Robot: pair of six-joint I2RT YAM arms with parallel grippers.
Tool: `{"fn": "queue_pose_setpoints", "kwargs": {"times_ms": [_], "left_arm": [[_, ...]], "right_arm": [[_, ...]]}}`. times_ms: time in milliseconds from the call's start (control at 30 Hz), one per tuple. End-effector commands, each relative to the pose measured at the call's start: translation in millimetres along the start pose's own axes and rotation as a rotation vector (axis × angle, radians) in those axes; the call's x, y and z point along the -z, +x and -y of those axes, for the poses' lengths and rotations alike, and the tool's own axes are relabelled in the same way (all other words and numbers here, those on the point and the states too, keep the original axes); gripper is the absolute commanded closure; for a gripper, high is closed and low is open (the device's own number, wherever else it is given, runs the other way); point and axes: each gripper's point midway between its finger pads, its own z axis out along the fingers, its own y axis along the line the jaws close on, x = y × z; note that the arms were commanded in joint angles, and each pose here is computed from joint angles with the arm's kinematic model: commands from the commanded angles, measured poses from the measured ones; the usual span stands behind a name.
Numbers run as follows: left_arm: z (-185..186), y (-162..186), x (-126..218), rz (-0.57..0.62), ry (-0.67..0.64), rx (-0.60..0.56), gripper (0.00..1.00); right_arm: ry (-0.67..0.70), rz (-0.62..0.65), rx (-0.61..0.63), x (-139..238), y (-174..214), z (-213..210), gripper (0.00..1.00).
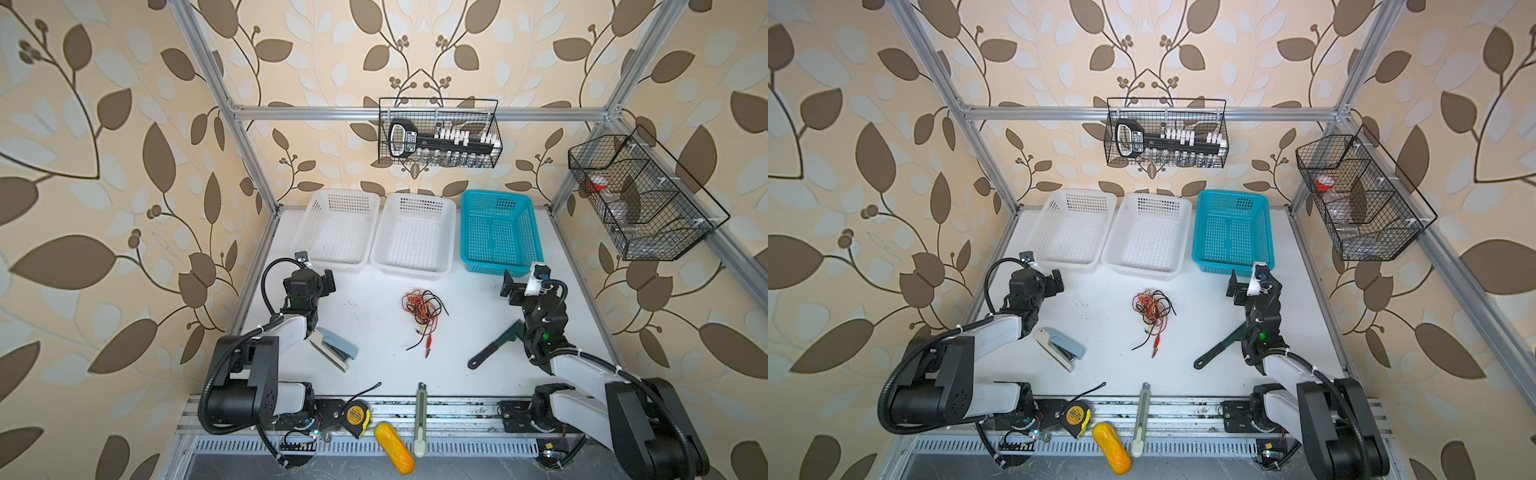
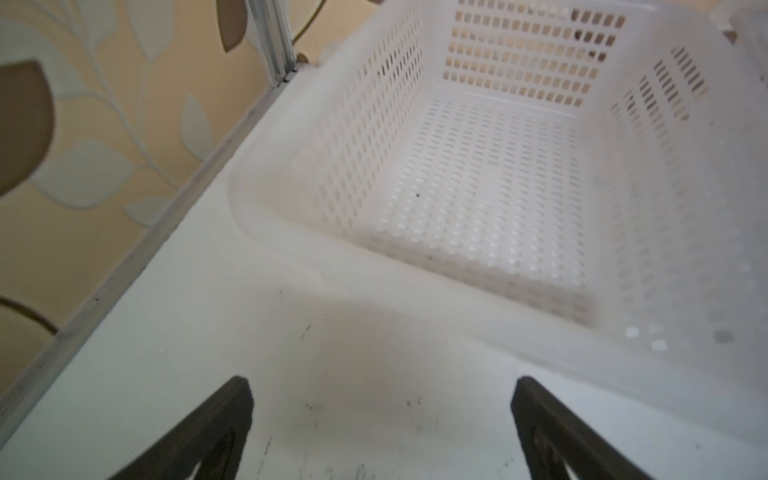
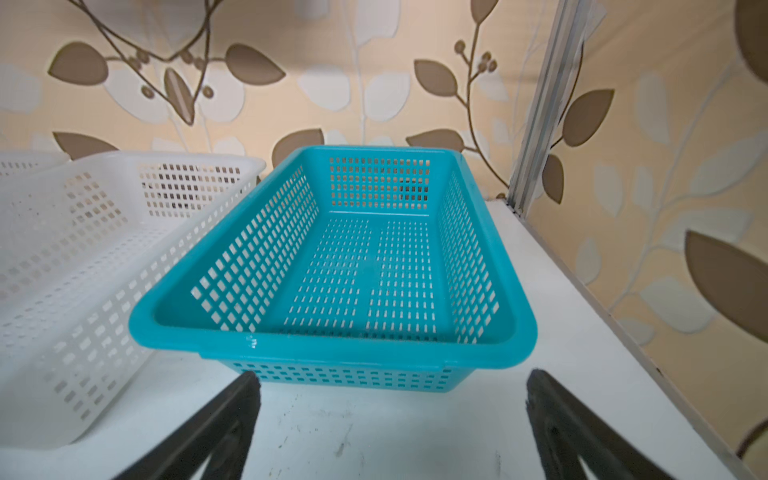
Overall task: Untangle the cables
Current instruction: 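Move both grippers toward the tangled red, yellow and black wire bundle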
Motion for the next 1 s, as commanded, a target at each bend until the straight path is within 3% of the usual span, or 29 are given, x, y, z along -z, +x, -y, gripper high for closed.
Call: {"fn": "queue_pose_setpoints", "kwargs": {"times_ms": [0, 133, 267, 433, 567, 733, 967], "left_arm": [[-19.7, -25.1, 12.1, -0.007, -0.123, 0.095, 0.01], [-18.9, -34.3, 25.5, 0.0, -0.149, 0.175, 0.01], [-1.3, -35.5, 37.2, 0.008, -0.116, 0.246, 0.01], [44.9, -35.9, 62.3, 0.002, -0.047, 0.178, 0.01], [74.9, -22.1, 83.4, -0.055, 0.054, 0.211, 0.01], [113.3, 3.2, 110.9, -0.149, 0.231, 0.196, 0.01], [165.8, 42.9, 150.4, -0.332, 0.488, 0.124, 0.01]], "right_arm": [[0.137, -0.054, -0.047, 2.6, -8.4, 20.0, 0.0], [0.279, -0.196, -0.179, 12.7, -3.2, 39.3, 0.0], [0.404, -0.212, -0.205, 29.3, -13.0, 53.2, 0.0], [0.25, -0.214, -0.263, 36.1, -24.2, 32.2, 0.0], [0.107, -0.281, -0.295, 38.0, -21.4, 7.1, 0.0], [-0.01, -0.419, -0.233, 44.1, -4.6, -26.3, 0.0], [-0.158, -0.423, -0.118, 73.8, -1.3, -80.0, 0.01]]}}
